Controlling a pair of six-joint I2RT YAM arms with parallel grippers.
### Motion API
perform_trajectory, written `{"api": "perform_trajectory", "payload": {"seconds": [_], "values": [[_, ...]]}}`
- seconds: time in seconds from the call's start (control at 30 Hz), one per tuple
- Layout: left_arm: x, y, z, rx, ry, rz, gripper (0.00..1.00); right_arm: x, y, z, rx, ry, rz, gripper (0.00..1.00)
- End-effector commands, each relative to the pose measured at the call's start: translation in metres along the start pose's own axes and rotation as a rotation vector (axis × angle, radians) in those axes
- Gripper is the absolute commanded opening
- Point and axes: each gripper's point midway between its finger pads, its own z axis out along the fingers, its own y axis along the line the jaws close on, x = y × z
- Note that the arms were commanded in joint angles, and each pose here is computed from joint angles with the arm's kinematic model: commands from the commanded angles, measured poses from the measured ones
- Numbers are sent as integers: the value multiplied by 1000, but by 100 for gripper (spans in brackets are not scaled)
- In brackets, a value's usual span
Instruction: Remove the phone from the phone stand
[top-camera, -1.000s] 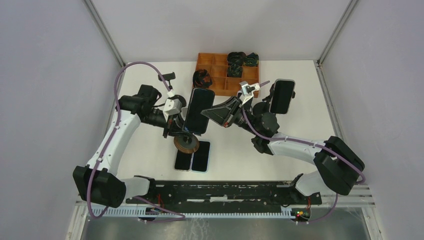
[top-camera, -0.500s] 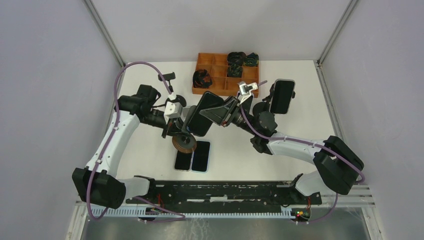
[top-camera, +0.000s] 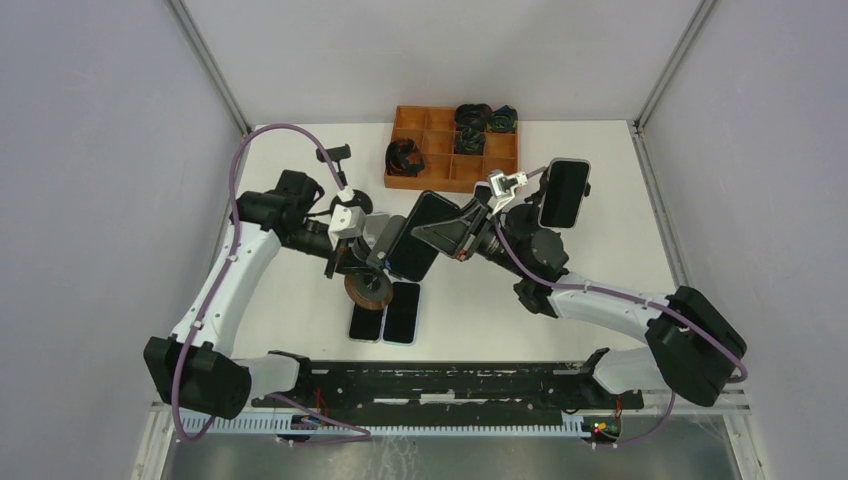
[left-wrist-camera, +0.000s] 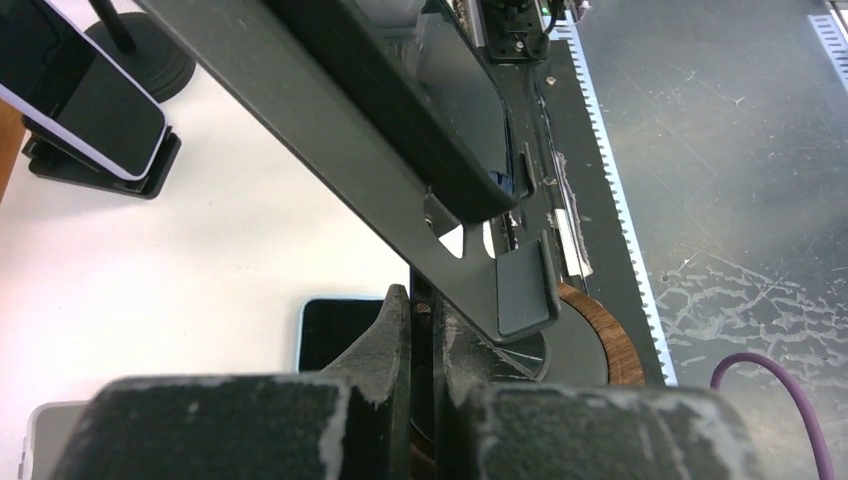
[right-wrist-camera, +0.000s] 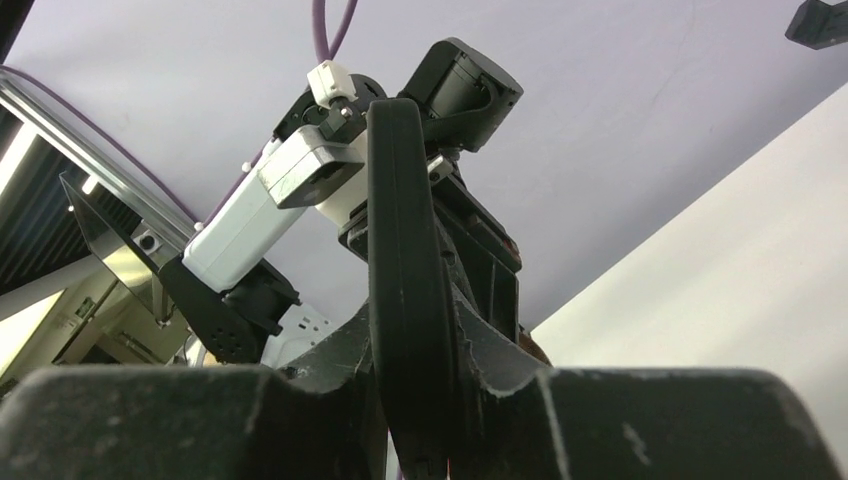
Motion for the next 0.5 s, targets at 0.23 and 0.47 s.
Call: {"api": "perform_trajectory", "payload": {"seconds": [0.23,0.47], "values": [[-14,26,-13,-102,28,167,2,-36,40,-27,-44,-69,-84,10],[-6,44,-21,-184,89,158,2,-19,13,-54,101,46,-100,0]]}}
